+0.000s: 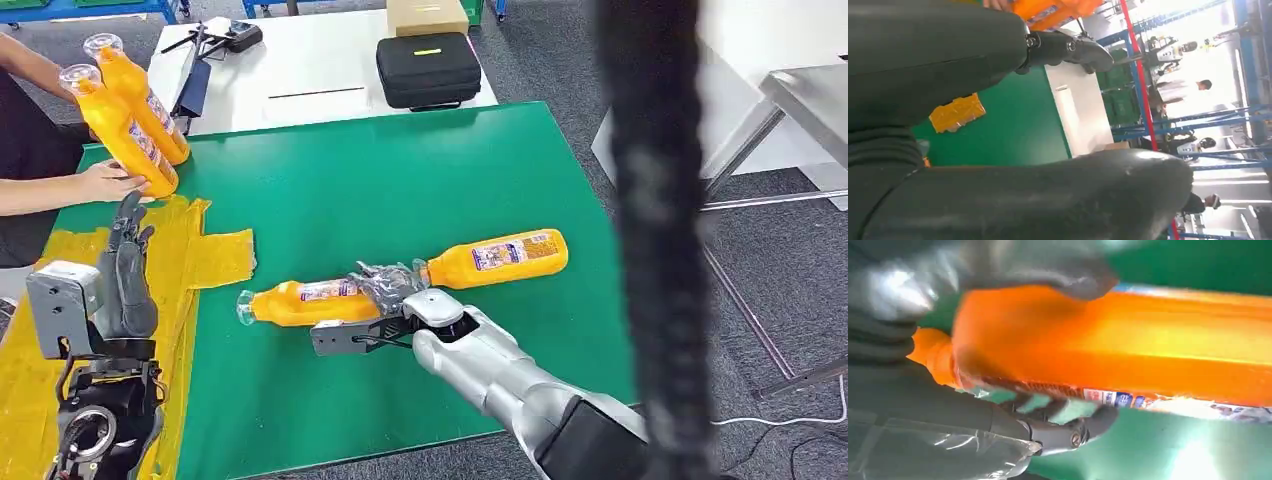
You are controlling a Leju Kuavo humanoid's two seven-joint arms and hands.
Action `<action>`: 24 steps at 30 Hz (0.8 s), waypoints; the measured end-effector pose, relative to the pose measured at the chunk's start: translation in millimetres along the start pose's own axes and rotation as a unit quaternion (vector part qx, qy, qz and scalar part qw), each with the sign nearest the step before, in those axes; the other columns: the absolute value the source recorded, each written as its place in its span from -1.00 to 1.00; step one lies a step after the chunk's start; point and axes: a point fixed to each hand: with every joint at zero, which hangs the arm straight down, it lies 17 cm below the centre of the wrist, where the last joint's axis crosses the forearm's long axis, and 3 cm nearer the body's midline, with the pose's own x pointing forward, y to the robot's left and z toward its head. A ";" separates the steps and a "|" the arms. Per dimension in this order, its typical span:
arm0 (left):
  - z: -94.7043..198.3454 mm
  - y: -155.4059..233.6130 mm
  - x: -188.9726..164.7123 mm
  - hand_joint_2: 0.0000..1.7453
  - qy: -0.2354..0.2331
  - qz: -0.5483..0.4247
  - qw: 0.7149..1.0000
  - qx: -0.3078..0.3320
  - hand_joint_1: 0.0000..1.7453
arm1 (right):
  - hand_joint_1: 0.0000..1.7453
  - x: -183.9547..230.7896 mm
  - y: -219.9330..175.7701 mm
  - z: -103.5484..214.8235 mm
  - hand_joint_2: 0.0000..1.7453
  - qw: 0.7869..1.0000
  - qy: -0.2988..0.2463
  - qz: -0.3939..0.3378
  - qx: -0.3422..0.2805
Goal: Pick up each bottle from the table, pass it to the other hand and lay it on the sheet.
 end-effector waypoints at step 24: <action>-1.2 -3.7 13.2 -1.00 -0.025 0.037 0.999 -0.005 -1.00 | -1.00 -14.8 65.0 13.7 1.00 0.992 0.016 0.108 0.069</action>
